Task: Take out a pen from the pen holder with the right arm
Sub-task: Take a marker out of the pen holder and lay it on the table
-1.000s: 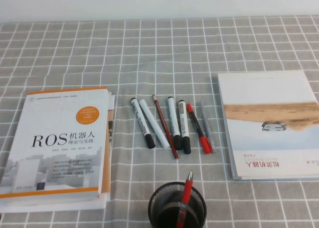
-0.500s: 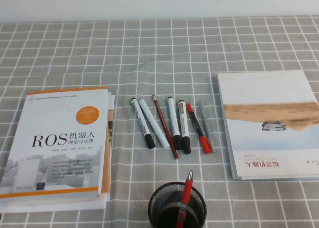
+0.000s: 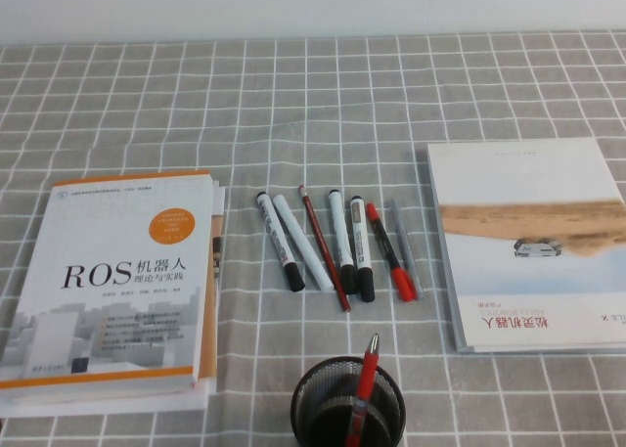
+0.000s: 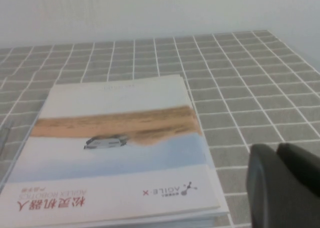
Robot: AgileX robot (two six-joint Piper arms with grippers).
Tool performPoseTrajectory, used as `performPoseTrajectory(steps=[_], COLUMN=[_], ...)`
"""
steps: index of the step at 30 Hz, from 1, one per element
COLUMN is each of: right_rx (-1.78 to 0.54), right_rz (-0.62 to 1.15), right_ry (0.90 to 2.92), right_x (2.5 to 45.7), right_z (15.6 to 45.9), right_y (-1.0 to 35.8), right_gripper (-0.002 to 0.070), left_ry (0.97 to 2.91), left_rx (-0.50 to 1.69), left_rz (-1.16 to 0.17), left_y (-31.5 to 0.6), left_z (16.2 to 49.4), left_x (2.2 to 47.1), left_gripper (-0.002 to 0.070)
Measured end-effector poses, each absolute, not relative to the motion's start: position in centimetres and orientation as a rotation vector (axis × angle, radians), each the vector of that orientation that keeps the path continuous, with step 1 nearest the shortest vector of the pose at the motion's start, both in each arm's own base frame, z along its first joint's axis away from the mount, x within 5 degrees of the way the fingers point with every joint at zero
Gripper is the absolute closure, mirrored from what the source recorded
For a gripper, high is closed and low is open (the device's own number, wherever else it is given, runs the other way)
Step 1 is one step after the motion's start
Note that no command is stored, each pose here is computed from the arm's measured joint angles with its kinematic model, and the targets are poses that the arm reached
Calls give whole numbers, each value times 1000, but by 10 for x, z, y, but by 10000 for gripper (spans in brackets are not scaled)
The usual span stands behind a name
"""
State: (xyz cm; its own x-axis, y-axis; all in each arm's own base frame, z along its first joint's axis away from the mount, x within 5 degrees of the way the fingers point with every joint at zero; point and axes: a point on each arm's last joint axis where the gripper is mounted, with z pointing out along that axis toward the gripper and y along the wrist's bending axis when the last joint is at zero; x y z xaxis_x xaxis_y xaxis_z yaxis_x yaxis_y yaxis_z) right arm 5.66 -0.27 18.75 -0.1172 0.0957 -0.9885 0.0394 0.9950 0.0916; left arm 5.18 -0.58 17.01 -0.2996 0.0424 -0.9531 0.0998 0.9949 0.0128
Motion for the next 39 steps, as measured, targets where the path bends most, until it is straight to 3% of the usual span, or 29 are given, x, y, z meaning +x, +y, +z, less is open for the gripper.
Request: performPoseTrajectory(steps=[39], right_rx=[31], right_rz=[101], right_ry=[1876], right_x=[53], right_z=[171], right_y=[5], right_gripper=[688], left_ry=[1876], left_rx=[103], left_rz=[-57], left_y=[-6], left_z=[170], left_x=[52], left_gripper=[678])
